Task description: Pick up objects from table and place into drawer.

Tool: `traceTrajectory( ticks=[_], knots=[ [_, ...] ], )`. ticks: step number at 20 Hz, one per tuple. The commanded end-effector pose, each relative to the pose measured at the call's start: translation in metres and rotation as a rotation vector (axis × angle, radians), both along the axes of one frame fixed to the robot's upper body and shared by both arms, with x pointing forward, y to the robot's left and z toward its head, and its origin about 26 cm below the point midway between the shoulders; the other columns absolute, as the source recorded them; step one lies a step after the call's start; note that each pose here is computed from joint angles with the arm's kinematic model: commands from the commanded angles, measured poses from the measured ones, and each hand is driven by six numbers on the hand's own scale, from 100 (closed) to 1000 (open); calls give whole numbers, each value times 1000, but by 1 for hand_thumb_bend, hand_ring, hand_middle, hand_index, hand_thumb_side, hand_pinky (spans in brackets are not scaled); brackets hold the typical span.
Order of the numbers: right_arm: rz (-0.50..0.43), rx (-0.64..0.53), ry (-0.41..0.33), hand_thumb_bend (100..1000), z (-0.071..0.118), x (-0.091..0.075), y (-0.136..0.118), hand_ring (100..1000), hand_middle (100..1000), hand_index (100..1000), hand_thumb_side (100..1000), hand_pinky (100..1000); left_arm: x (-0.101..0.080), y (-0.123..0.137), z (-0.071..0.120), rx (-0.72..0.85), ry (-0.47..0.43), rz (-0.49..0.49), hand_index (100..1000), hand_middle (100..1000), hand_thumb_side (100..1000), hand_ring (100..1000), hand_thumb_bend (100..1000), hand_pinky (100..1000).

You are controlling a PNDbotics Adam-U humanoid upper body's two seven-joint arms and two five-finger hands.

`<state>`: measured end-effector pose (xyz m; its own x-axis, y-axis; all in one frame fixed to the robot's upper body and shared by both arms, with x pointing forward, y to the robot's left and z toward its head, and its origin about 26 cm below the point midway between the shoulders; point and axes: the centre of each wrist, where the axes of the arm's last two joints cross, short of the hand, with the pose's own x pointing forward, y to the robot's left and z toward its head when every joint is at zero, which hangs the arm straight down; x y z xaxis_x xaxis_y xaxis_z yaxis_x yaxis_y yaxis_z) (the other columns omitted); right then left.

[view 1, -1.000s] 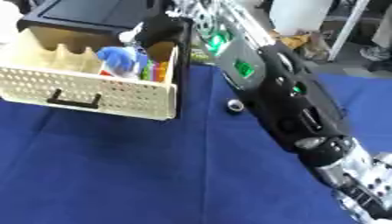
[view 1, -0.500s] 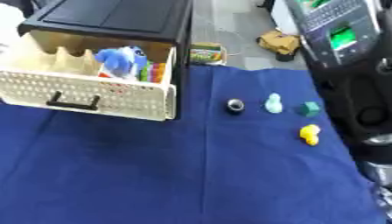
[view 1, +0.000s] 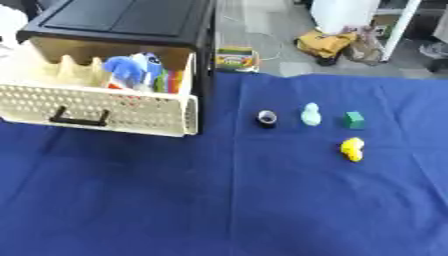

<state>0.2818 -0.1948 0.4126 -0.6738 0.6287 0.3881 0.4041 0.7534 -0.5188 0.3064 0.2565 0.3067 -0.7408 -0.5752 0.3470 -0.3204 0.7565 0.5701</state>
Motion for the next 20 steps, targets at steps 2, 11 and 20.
traceTrajectory(
  ticks=[2,11,20],
  knots=[
    [-62,80,-90,356,2,-5,-26,548,597,792,687,471,-6,4,19,214,-32,52,758,277,965,101,100,433],
    [-198,326,-279,264,-31,6,-65,594,612,771,873,546,-12,4,41,816,170,76,762,382,967,309,100,492],
    [-249,351,-281,314,-52,10,-82,588,607,761,895,547,-16,4,49,1053,330,119,774,360,1000,311,100,402]
  ],
)
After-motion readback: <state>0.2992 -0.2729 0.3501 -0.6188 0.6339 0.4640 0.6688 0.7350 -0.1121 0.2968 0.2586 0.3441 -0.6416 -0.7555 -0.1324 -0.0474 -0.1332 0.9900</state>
